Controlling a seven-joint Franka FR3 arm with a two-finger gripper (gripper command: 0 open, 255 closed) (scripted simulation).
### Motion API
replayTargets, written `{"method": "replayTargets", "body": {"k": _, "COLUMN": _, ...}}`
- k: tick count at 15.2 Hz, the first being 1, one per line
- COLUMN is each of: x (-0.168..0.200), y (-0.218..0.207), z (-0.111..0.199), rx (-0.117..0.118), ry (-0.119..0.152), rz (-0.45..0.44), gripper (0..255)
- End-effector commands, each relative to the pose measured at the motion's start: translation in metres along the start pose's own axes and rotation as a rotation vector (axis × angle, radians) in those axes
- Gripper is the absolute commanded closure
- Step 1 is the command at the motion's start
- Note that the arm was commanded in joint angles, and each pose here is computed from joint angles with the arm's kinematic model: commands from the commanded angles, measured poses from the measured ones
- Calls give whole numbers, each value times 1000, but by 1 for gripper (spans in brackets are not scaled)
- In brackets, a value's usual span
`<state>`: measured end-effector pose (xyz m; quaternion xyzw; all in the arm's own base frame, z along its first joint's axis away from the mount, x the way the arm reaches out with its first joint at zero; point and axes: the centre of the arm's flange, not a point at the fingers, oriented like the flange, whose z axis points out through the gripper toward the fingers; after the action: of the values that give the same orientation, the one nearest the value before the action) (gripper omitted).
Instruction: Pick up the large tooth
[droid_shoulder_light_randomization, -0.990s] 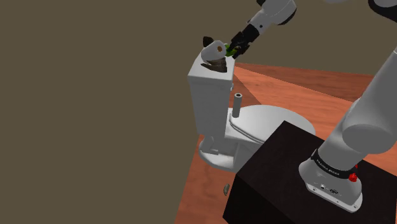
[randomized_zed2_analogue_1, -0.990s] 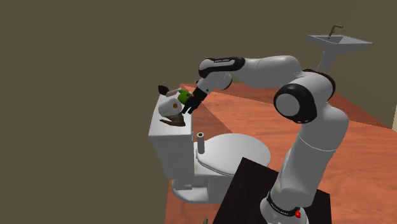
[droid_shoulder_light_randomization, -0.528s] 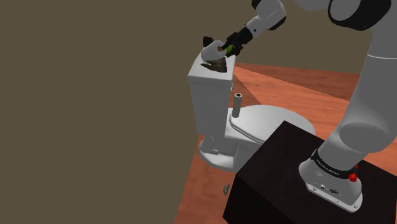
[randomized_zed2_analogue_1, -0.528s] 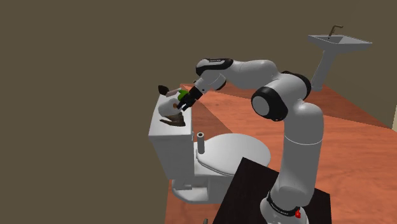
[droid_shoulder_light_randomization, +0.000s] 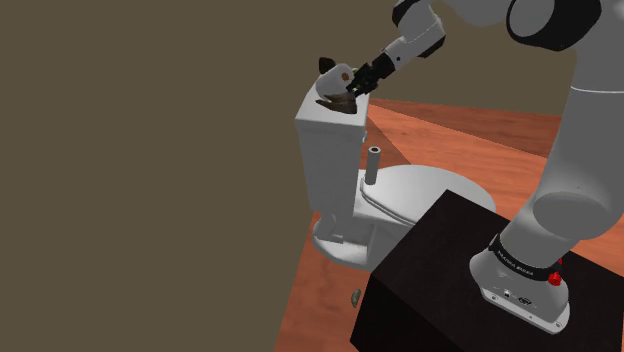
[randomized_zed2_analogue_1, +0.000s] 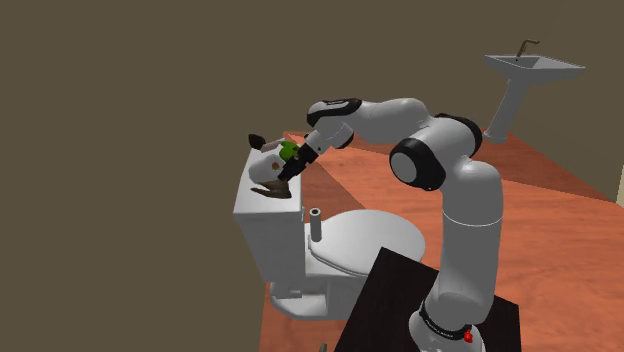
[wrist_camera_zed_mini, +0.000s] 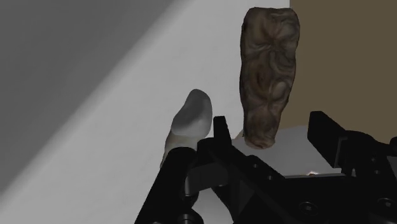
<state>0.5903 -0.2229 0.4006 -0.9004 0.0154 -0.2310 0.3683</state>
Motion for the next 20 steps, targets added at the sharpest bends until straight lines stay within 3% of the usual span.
{"method": "replayTargets", "body": {"k": 1, "x": 0, "y": 1, "z": 1, "rx": 0, "ry": 0, "rz": 0, "gripper": 255}}
{"method": "replayTargets", "body": {"k": 9, "x": -1, "y": 1, "z": 1, "rx": 0, "ry": 0, "rz": 0, "gripper": 255}}
{"method": "replayTargets", "body": {"k": 20, "x": 23, "y": -38, "z": -35, "rx": 0, "ry": 0, "rz": 0, "gripper": 255}}
